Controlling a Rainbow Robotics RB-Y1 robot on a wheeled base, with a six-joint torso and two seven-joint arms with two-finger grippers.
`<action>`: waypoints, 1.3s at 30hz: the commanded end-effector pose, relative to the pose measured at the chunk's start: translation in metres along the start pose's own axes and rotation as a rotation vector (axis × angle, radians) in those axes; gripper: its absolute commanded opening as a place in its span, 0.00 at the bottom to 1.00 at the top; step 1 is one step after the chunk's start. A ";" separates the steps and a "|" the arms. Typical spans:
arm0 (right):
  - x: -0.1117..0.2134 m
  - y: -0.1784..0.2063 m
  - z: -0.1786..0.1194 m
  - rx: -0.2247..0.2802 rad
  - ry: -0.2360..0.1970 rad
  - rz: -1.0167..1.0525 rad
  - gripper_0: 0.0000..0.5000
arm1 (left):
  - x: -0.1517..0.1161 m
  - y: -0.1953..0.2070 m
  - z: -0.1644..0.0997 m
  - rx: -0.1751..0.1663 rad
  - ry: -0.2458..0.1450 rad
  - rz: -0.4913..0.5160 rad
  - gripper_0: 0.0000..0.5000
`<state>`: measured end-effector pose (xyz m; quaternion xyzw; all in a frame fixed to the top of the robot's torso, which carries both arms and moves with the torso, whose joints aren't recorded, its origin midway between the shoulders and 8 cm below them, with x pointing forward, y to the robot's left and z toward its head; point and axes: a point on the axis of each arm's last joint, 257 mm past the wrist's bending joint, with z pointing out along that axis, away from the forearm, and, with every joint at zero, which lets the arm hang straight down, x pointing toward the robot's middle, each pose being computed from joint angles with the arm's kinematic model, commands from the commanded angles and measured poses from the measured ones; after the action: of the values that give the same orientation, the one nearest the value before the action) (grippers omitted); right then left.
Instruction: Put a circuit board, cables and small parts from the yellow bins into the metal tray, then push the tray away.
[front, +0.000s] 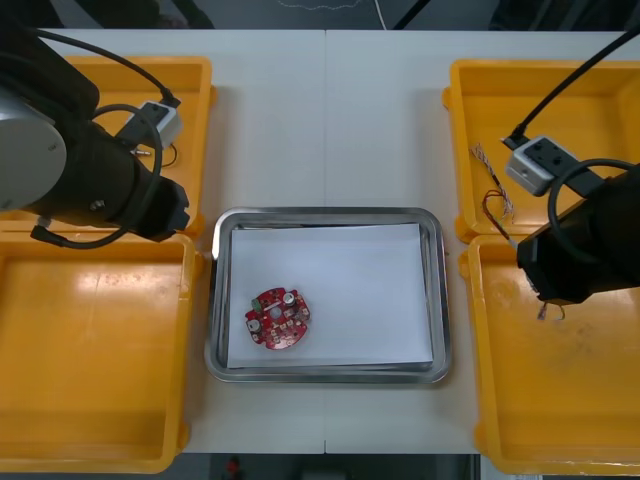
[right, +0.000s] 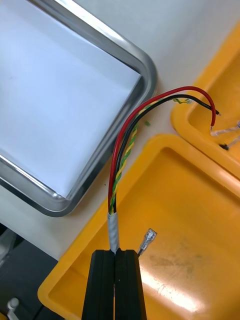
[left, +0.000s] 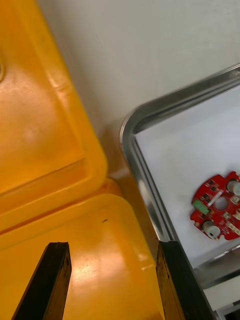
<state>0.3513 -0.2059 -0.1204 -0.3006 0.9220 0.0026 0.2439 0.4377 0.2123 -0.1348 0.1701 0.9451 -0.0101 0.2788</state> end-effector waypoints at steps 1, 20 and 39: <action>-0.028 0.031 -0.001 -0.021 -0.024 -0.162 0.00 | -0.028 0.051 -0.021 -0.117 -0.057 -0.076 1.00; -0.061 0.098 0.048 0.002 -0.021 -0.684 0.00 | -0.050 0.148 -0.017 -0.204 0.000 -0.084 1.00; -0.027 0.110 0.137 0.001 0.118 -0.823 0.00 | -0.095 0.163 0.029 -0.171 -0.073 0.334 1.00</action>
<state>0.3671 -0.0958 -0.2432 -0.6190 0.7618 -0.1038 0.1606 0.5638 0.3300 -0.1257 0.1865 0.9317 0.0569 0.3065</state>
